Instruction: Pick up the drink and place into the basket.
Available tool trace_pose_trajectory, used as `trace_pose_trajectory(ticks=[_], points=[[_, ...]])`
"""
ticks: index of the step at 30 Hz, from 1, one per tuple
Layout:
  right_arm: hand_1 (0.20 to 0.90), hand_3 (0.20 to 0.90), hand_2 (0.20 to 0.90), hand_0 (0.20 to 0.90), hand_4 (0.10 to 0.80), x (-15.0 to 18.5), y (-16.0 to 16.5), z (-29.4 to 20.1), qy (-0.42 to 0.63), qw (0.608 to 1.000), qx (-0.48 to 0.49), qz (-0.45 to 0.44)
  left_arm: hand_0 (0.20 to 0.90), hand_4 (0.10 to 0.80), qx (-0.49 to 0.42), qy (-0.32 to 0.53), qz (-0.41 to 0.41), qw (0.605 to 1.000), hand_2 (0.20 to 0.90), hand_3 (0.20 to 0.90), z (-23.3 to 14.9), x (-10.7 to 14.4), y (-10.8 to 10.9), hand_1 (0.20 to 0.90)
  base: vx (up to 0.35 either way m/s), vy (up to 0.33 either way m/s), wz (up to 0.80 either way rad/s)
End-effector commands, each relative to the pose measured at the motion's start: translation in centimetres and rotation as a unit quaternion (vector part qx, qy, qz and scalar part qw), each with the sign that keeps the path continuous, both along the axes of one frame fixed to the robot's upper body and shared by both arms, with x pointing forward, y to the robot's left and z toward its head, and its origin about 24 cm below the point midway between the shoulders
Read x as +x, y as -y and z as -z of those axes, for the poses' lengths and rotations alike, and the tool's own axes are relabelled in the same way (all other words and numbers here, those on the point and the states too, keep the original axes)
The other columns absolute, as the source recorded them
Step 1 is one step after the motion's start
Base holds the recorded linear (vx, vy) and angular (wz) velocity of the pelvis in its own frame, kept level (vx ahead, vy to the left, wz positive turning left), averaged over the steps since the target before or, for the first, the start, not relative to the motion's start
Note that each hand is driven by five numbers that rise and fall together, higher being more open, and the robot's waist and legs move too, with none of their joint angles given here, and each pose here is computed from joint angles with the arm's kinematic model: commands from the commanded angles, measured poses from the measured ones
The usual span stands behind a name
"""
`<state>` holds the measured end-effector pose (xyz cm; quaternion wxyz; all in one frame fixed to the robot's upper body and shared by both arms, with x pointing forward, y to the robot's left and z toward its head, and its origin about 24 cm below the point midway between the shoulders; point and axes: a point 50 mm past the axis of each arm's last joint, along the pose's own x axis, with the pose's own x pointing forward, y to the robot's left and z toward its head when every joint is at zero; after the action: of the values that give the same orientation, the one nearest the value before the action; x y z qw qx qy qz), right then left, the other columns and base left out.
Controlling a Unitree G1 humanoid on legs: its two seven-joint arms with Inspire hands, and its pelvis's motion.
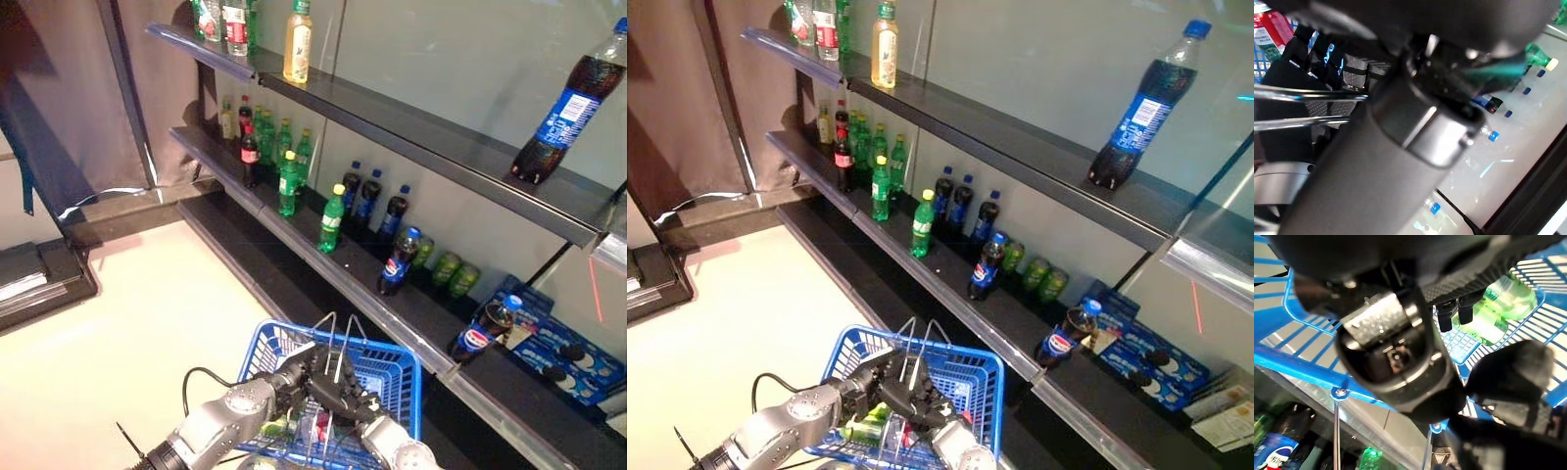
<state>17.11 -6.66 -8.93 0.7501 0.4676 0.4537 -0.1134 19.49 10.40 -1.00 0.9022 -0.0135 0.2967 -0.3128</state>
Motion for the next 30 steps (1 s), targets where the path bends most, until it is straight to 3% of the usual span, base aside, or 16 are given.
trace_pose_trajectory(ticks=[1, 10, 11, 19, 28, 29, 30], points=[[0.900, 0.900, 0.900, 0.900, 0.800, 2.2, -0.2, -3.2, 0.113, 0.993, 0.028, 0.008, 0.300, 0.100, -0.280, 0.365, -0.064, 0.886, 0.300, 0.200, -15.3, 4.3, 2.1, 0.300, -0.029, -0.019, -0.13], [0.900, 0.900, 0.900, 0.900, 0.800, 2.4, 2.1, -4.8, 0.173, 0.985, 0.013, 0.014, 0.300, 0.100, -0.278, 0.386, -0.141, 0.868, 0.300, 0.200, -14.8, 4.1, -1.4, 0.300, -0.032, -0.026, -0.04], [0.900, 0.900, 0.900, 0.900, 0.800, 2.2, 3.0, -5.2, 0.190, 0.982, 0.010, 0.009, 0.300, 0.100, -0.279, 0.392, -0.163, 0.861, 0.300, 0.200, -14.6, 3.9, -2.8, 0.300, -0.029, -0.043, -0.07], [0.900, 0.900, 0.900, 0.900, 0.800, 1.7, 3.6, -6.5, 0.256, 0.966, 0.034, -0.035, 0.300, 0.100, -0.272, 0.397, -0.187, 0.856, 0.300, 0.200, -14.3, 3.3, -4.9, 0.300, -0.032, -0.075, -0.03], [0.900, 0.900, 0.900, 0.900, 0.800, 1.5, 3.3, -9.2, 0.382, 0.915, 0.095, -0.084, 0.300, 0.100, -0.267, 0.397, -0.199, 0.855, 0.300, 0.200, -13.9, 2.5, -6.8, 0.300, -0.047, -0.076, -0.02], [0.900, 0.900, 0.900, 0.900, 0.800, 1.2, 4.4, -9.8, 0.410, 0.903, 0.094, -0.086, 0.300, 0.100, -0.277, 0.394, -0.200, 0.853, 0.300, 0.200, -13.6, 1.4, -8.8, 0.300, -0.194, 0.164, -0.01], [0.900, 0.900, 0.900, 0.900, 0.800, 0.0, 7.4, -10.4, 0.449, 0.885, 0.089, -0.078, 0.300, 0.100, -0.302, 0.385, -0.195, 0.850, 0.300, 0.200, -12.7, -1.4, -12.2, 0.300, -0.235, 0.218, 0.00]])
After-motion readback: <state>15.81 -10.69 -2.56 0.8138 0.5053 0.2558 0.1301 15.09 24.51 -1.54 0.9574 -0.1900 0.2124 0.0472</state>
